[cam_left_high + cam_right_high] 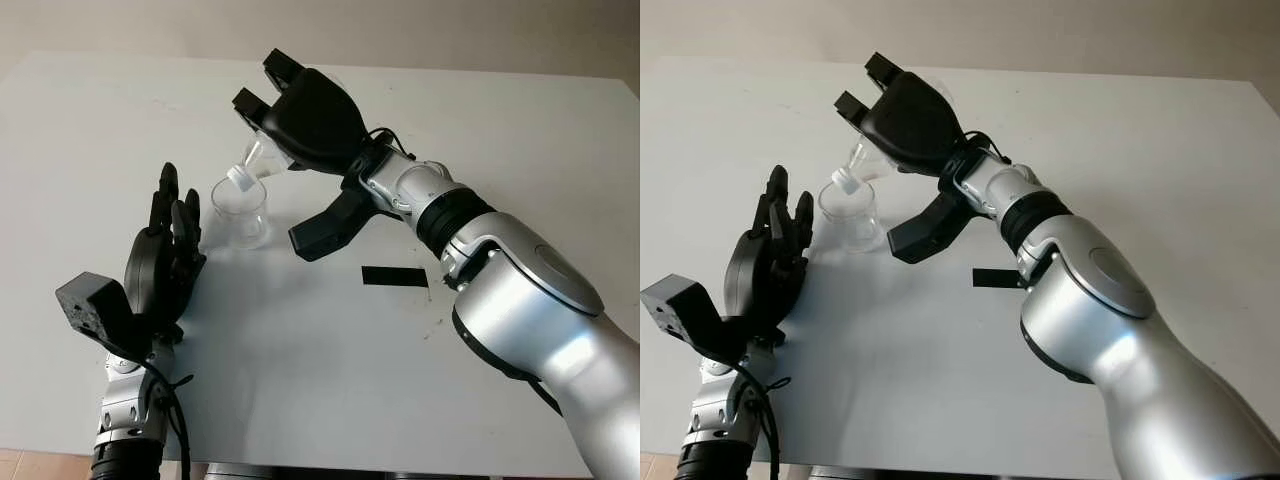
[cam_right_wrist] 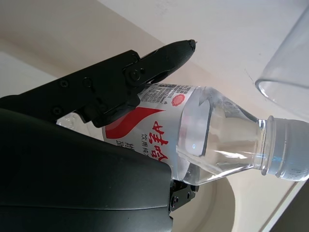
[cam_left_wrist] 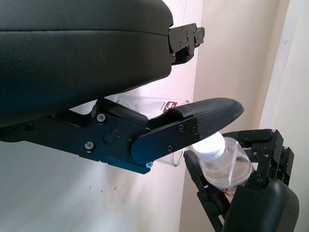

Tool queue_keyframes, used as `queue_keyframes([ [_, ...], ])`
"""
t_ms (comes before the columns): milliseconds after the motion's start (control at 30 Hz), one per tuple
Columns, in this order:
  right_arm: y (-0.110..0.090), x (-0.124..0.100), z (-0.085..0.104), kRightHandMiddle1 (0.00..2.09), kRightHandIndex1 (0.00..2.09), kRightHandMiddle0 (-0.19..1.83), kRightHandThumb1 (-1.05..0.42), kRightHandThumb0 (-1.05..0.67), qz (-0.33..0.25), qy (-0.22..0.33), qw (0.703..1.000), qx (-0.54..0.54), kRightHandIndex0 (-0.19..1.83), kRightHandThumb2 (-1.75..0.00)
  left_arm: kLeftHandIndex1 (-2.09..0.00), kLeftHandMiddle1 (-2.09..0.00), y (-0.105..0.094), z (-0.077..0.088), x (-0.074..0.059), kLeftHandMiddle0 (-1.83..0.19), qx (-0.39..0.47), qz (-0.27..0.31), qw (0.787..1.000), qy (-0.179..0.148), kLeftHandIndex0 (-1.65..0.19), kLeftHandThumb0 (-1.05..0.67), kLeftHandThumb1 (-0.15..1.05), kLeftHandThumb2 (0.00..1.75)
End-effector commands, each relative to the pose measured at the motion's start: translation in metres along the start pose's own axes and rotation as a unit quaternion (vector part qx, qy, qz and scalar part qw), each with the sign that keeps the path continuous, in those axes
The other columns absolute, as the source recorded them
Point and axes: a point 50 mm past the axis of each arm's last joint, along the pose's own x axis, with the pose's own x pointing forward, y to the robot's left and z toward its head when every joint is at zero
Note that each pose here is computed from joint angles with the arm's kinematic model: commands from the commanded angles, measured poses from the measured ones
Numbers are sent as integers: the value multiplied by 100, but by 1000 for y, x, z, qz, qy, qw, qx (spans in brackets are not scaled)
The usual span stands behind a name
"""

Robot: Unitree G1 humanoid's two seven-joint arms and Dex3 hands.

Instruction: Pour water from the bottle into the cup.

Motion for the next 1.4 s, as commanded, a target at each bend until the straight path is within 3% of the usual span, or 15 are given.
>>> queue_keyframes([
  [0,-12,9,-7,209,209,62,-103,-43,-20,4,1000,-12,121,-5,-4,-5,-1,-13,-7,11,-12,3,1000,26,17,-80,105,76],
  [100,-11,8,-10,209,209,60,-101,-37,-19,45,998,45,119,-5,-5,-5,-1,-13,-7,11,-12,3,1000,26,17,-80,105,77],
  [133,-11,8,-11,206,209,42,-101,-35,-16,68,994,83,113,-5,-5,-5,-1,-13,-6,11,-13,2,1000,26,17,-80,105,77],
  [200,-11,7,-16,178,209,29,-99,-33,-19,112,979,168,99,-5,-5,-5,0,-13,-7,11,-14,2,1000,26,18,-80,105,76],
  [267,-12,6,-19,198,209,23,-101,-28,-29,133,969,208,97,-7,-5,-5,0,-13,-7,11,-15,3,1000,26,17,-80,105,76],
  [333,-10,3,-24,206,209,34,-103,-21,-33,167,950,263,105,-20,-5,-5,1,-13,-7,11,-14,4,1000,25,17,-80,105,76],
  [400,-7,-2,-30,209,209,68,-98,-16,-40,207,917,338,112,-43,-5,-6,1,-14,-8,10,-12,4,1000,25,17,-80,105,76],
  [467,0,-10,-36,209,209,98,-88,-17,-52,249,856,450,123,-51,-5,-5,0,-15,-7,11,-10,1,1000,28,18,-80,105,77],
  [567,5,-18,-40,209,209,120,-87,-20,-65,271,794,540,128,-49,-5,-5,0,-15,-7,11,-6,-1,1000,30,18,-80,105,77],
  [733,23,-49,-37,209,209,123,-96,-22,-71,272,700,656,117,-34,-5,-5,-2,-14,-7,12,-10,-3,1000,28,19,-80,105,77],
  [867,45,-96,-21,209,209,105,-104,-17,-30,279,619,734,107,-23,-5,-5,-3,-16,-8,12,-13,-2,999,29,18,-80,105,77],
  [967,51,-125,-9,209,209,45,-105,-17,-6,296,565,770,81,-26,-5,-6,-3,-16,-8,12,-12,1,999,29,18,-80,105,77],
  [1033,54,-144,-2,209,209,24,-105,-17,3,305,552,776,74,-25,-5,-5,-2,-16,-7,12,-10,-1,1000,30,18,-80,105,77],
  [1267,73,-196,8,209,209,18,-105,-25,17,411,495,766,76,-20,-5,-5,-7,-19,-4,12,-13,-6,999,34,19,-80,105,78],
  [1367,74,-203,10,209,209,18,-105,-27,23,422,496,759,77,-18,-5,-6,-9,-20,-2,11,-16,-7,999,34,19,-80,105,79],
])
